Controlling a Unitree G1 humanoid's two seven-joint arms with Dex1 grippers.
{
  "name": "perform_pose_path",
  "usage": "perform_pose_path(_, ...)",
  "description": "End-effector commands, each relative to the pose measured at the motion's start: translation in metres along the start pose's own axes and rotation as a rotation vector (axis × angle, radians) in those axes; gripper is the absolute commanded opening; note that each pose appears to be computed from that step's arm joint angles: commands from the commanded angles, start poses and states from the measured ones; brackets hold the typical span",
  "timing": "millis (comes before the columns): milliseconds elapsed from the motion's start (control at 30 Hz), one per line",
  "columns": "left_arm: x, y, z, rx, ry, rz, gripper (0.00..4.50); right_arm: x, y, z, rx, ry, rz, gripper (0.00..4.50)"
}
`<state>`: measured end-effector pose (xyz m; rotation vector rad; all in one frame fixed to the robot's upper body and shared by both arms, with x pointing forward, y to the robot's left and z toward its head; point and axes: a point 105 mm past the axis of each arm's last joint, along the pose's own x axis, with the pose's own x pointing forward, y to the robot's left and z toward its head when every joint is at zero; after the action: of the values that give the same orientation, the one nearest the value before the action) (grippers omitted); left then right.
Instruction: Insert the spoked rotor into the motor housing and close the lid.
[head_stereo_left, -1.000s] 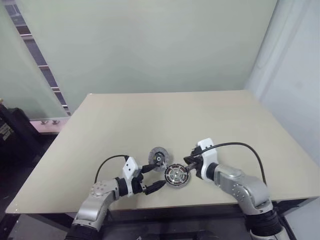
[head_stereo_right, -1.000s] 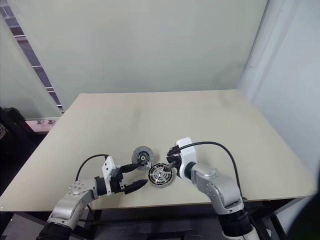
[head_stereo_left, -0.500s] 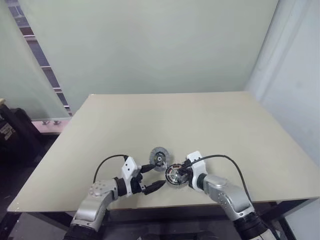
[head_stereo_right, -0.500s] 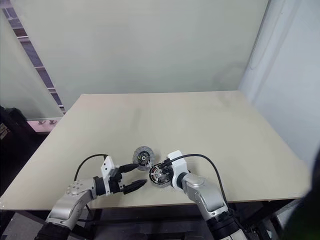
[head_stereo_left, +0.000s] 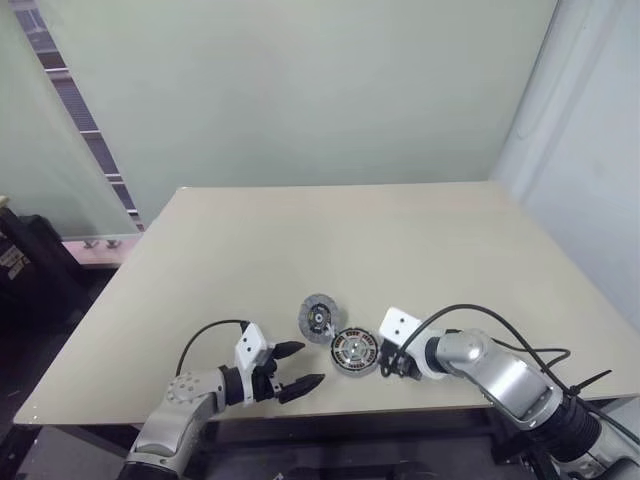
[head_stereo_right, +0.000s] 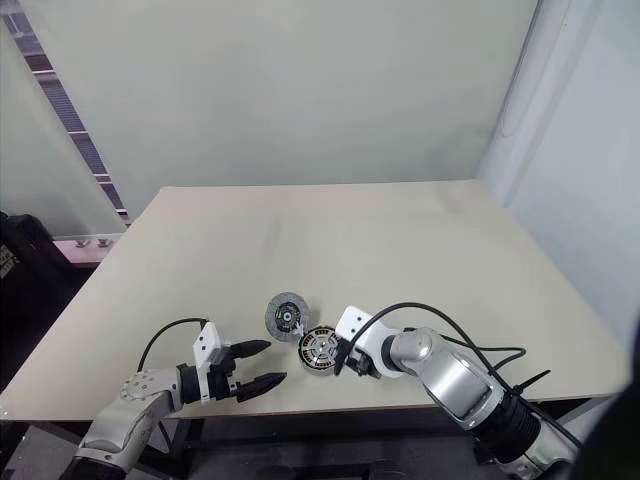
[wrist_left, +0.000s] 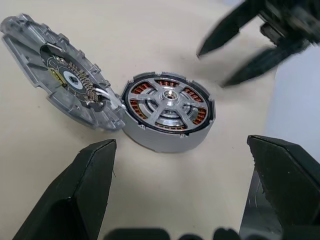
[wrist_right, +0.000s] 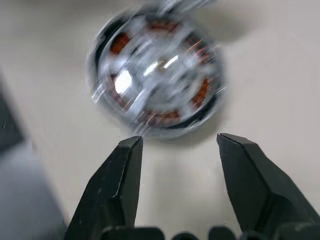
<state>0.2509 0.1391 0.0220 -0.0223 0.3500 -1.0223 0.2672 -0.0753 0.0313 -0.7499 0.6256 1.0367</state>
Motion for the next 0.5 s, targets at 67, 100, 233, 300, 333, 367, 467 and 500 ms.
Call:
perform_pose_path(67,0.001,0.001,0.014,0.041,-0.039,-0.003,4.50,-0.006,0.003,0.011,-0.175,0.017,0.048,2.67)
perform_pose_path(100,0.002,0.001,0.014,0.041,-0.039,-0.003,4.50,-0.006,0.003,0.011,-0.190,0.024,0.054,2.67)
perform_pose_path(233,0.003,0.000,0.013,0.044,-0.041,-0.003,4.50,-0.005,0.000,0.019,-0.236,0.022,0.053,2.67)
perform_pose_path(300,0.003,-0.001,0.012,0.045,-0.039,-0.003,4.50,-0.006,0.000,0.021,-0.250,0.023,0.058,3.05)
perform_pose_path(333,0.003,-0.001,0.012,0.046,-0.038,-0.004,4.50,-0.006,0.000,0.021,-0.254,0.024,0.059,3.26)
perform_pose_path(367,0.003,-0.002,0.011,0.045,-0.037,-0.004,4.50,-0.007,0.000,0.022,-0.264,0.023,0.065,3.58)
perform_pose_path(467,0.003,-0.002,0.010,0.043,-0.034,-0.006,4.50,-0.008,0.002,0.025,-0.291,0.019,0.076,4.46)
perform_pose_path(500,0.003,-0.002,0.010,0.043,-0.033,-0.006,4.50,-0.008,0.002,0.026,-0.303,0.018,0.079,4.46)
